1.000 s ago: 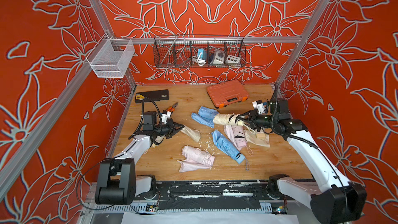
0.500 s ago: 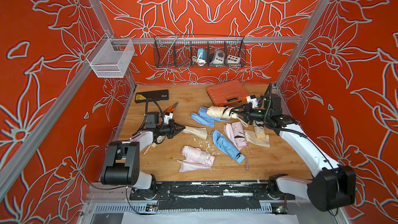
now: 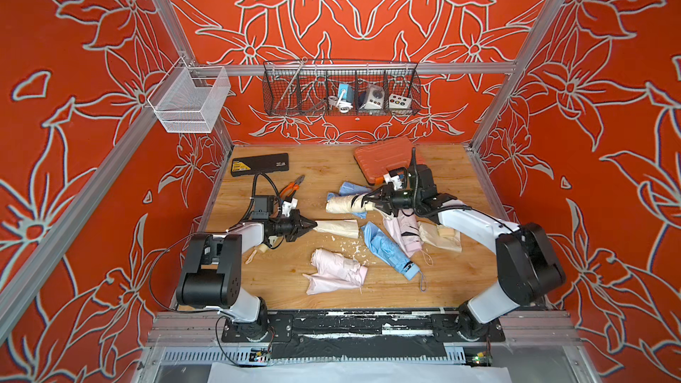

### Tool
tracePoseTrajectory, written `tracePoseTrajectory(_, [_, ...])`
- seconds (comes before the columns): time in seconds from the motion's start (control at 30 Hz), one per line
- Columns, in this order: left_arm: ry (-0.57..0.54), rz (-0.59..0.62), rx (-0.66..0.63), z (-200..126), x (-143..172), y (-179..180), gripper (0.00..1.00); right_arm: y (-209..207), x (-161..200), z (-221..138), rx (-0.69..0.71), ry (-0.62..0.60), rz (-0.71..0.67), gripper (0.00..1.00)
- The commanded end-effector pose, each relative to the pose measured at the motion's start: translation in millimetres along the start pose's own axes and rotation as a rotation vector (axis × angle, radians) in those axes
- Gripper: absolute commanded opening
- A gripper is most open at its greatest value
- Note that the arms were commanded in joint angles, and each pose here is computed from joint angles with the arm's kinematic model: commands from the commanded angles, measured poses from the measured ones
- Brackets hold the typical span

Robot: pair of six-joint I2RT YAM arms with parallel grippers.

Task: Take umbrellas out of sleeves
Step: Place the umbrella at the center of the board.

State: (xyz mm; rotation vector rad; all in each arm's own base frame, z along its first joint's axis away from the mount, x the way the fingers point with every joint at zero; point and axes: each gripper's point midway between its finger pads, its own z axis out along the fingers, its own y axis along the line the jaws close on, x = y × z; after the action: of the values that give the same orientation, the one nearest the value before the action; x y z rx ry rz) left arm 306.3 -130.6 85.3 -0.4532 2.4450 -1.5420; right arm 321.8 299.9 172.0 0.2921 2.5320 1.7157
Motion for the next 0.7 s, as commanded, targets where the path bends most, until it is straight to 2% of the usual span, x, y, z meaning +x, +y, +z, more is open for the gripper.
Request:
tracePoseTrajectory(0.0, [0.015,-0.001,-0.024,-0.6,5.6,12.9,0.0,25.7,-4.9,13.5,-0.091,0.017,-0.085,0.0])
tracePoseTrajectory(0.2, [0.018,-0.008,-0.045,-6.7,8.8,23.4,0.0,-7.8,-5.5,38.9,-0.074,0.05,-0.041,0.0])
tracePoseTrajectory(0.67, [0.019,-0.032,-0.067,-10.1,11.1,34.7,0.0,-55.5,6.6,70.7,-0.037,0.101,-0.001,0.0])
